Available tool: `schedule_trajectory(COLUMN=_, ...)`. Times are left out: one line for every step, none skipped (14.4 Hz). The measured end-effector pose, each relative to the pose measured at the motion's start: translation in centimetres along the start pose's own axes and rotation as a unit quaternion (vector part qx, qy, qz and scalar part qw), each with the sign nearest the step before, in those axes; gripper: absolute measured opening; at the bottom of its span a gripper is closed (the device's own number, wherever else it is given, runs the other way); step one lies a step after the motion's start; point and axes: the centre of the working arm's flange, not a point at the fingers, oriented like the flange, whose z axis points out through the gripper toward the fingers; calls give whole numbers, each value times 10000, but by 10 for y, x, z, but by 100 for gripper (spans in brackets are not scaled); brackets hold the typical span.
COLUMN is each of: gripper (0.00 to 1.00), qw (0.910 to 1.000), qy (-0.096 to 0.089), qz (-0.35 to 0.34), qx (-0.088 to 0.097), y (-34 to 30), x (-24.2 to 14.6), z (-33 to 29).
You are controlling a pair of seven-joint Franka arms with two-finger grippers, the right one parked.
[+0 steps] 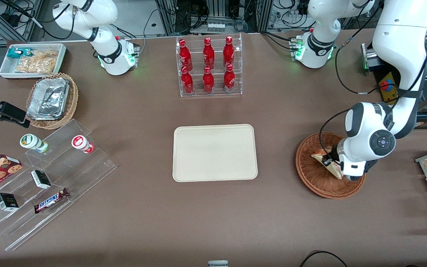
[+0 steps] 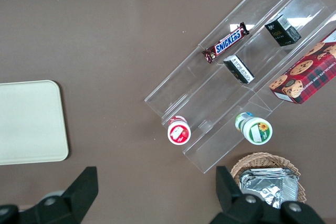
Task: Place sandwich from basket to tray
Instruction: 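Lift the sandwich and carry it over the cream tray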
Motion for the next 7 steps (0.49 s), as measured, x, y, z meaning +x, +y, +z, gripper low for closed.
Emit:
schedule_trajectory(gripper=19, qw=9999, qy=26, qz=144, qx=-7, y=17, x=-9, z=-14)
schedule_trajectory(gripper=19, qw=9995, qy=87, qz=309, qx=-31, y=35, x=-21, z=-29)
schedule_trajectory(gripper=18, qw=9987, qy=165, qz=483, qx=-70, y=55, x=-35, z=-42)
schedule_trajectory(gripper=16, qw=9974, qy=236, qz=670, qx=-103, y=75, x=-52, z=-53)
schedule_trajectory(gripper=15, qw=9956, qy=293, qz=882, qx=-124, y=94, x=-73, z=-60)
schedule_trajectory(gripper=15, qw=9934, qy=336, qz=1089, qx=-134, y=111, x=-94, z=-63)
schedule_trajectory(gripper=15, qw=9908, qy=365, qz=1299, qx=-119, y=127, x=-116, z=-63)
